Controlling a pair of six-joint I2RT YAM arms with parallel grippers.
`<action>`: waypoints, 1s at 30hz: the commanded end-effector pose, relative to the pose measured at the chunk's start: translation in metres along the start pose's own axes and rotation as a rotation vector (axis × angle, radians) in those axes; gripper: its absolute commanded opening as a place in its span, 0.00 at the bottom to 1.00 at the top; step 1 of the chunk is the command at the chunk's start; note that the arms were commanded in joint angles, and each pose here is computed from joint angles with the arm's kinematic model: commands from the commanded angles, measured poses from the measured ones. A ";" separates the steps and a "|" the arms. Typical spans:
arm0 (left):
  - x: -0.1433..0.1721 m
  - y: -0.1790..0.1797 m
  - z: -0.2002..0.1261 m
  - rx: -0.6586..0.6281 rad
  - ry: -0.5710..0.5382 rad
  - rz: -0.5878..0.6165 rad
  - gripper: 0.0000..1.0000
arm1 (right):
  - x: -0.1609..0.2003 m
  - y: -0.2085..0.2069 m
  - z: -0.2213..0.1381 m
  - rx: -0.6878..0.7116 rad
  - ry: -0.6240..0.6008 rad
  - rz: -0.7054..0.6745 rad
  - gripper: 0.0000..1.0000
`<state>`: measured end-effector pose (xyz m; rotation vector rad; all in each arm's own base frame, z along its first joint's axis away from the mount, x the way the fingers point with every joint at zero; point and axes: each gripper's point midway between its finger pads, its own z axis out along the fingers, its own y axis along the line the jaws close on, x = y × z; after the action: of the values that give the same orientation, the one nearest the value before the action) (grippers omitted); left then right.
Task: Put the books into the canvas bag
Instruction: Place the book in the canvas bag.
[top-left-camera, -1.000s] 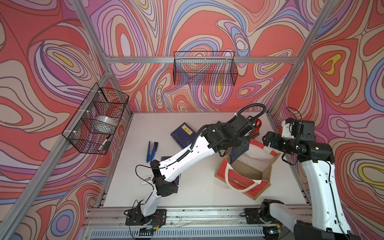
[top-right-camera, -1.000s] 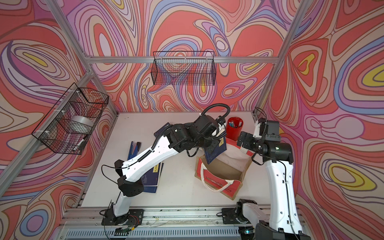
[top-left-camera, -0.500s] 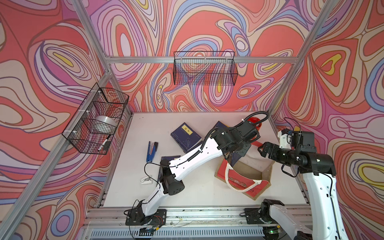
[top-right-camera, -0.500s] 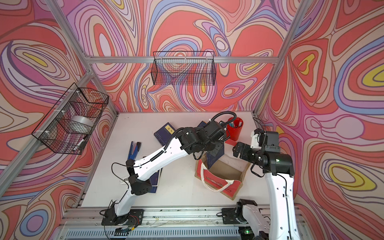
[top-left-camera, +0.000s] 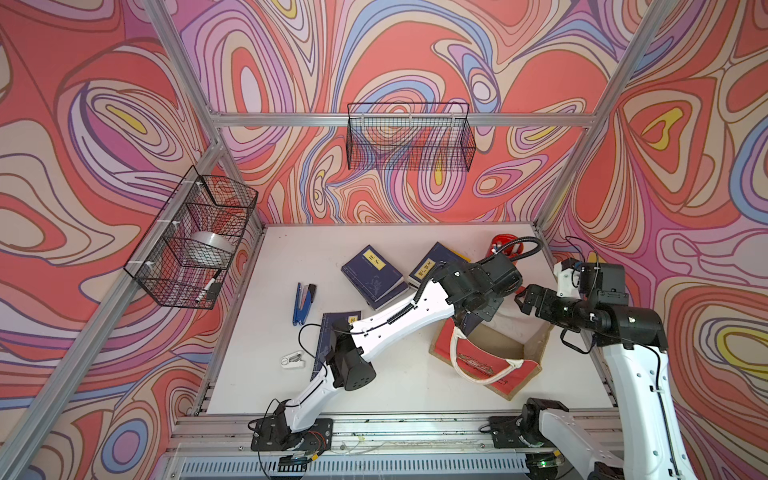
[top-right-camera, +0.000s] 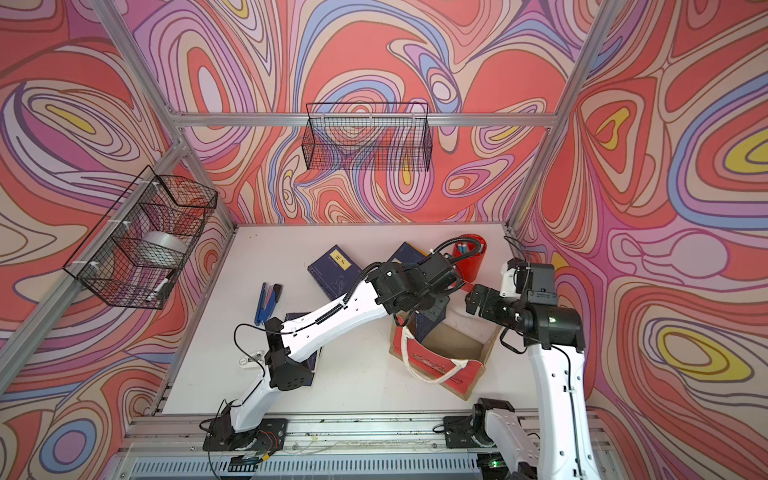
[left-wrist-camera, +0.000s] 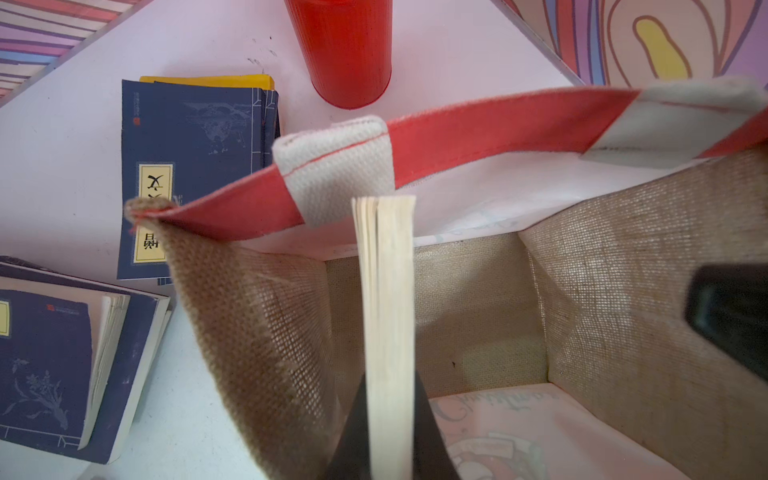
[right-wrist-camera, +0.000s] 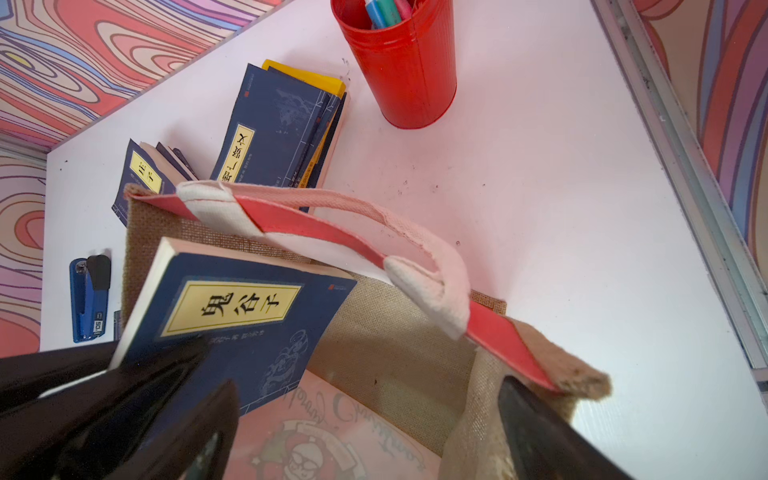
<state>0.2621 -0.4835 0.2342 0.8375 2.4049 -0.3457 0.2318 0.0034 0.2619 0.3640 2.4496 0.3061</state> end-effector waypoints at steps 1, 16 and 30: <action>0.016 0.001 0.017 -0.030 0.053 -0.015 0.00 | 0.001 -0.001 0.001 0.000 -0.011 -0.008 0.98; 0.023 0.008 0.019 -0.064 0.042 -0.031 0.25 | 0.001 0.000 -0.001 -0.006 -0.014 -0.011 0.98; 0.003 0.020 -0.009 -0.082 -0.036 -0.042 0.53 | 0.001 0.003 -0.002 -0.018 -0.012 -0.020 0.99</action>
<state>0.2651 -0.4726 0.2073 0.7921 2.4389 -0.2546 0.2307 0.0054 0.2629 0.3473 2.4422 0.3159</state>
